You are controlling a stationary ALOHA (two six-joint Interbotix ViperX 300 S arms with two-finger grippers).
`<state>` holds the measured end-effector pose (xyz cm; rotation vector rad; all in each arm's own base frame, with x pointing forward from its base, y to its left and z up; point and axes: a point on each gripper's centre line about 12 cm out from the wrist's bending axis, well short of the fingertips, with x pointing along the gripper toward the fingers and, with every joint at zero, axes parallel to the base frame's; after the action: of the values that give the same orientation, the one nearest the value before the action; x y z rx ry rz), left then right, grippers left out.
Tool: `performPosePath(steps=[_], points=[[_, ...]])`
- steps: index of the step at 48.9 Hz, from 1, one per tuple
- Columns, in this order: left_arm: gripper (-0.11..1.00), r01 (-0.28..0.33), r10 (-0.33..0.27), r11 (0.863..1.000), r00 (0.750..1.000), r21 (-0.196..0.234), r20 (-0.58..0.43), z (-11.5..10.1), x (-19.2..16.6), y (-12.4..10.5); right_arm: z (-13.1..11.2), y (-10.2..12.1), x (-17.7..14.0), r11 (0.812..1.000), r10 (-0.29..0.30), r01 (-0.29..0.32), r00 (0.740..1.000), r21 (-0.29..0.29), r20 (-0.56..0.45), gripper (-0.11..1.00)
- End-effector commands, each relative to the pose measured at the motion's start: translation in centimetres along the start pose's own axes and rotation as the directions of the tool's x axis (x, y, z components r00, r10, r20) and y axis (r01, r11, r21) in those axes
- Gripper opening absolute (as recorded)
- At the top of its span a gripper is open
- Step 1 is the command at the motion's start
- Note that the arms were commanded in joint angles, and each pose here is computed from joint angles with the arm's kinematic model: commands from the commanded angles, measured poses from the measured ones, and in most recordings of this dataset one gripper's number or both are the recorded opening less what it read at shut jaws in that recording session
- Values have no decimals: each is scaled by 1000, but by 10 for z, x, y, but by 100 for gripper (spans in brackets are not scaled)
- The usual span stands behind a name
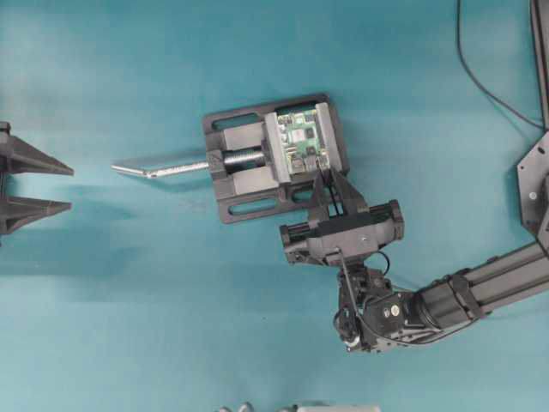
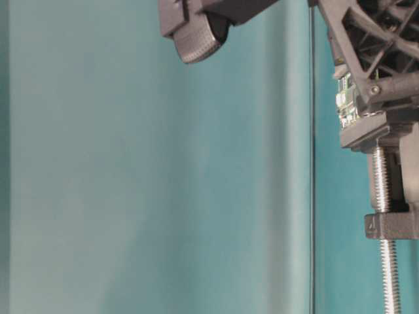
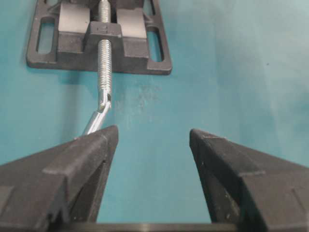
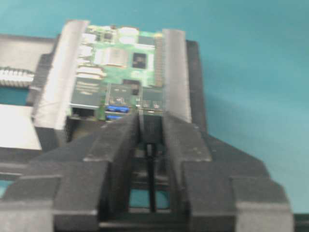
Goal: Insert the USB into the fixed PCB.
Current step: 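Open the right gripper and pull it back from the plug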
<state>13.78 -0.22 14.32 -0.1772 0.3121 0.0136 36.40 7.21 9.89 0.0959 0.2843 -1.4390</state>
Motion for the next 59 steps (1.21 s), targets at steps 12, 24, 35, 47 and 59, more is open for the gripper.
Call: performPosePath(steps=[12,24,35,47,59], points=[[78,2,-2,1000,1000,-12,14,5,1,-1,14,-4,-41,996,86,-86,996,36,7,35],[78,3,-3,1000,1000,-12,12,4,1,-1,13,-5,-46,995,96,-96,995,37,8,35],[78,2,-2,1000,1000,-12,14,5,1,-1,15,-4,-46,990,137,-135,990,31,-34,35],[78,4,-4,1000,1000,-12,13,5,1,-1,26,-16,-44,983,176,-180,982,-48,-71,36],[78,4,-3,1000,1000,-12,12,5,1,-1,35,-37,-45,975,206,-210,976,-67,-72,36]])
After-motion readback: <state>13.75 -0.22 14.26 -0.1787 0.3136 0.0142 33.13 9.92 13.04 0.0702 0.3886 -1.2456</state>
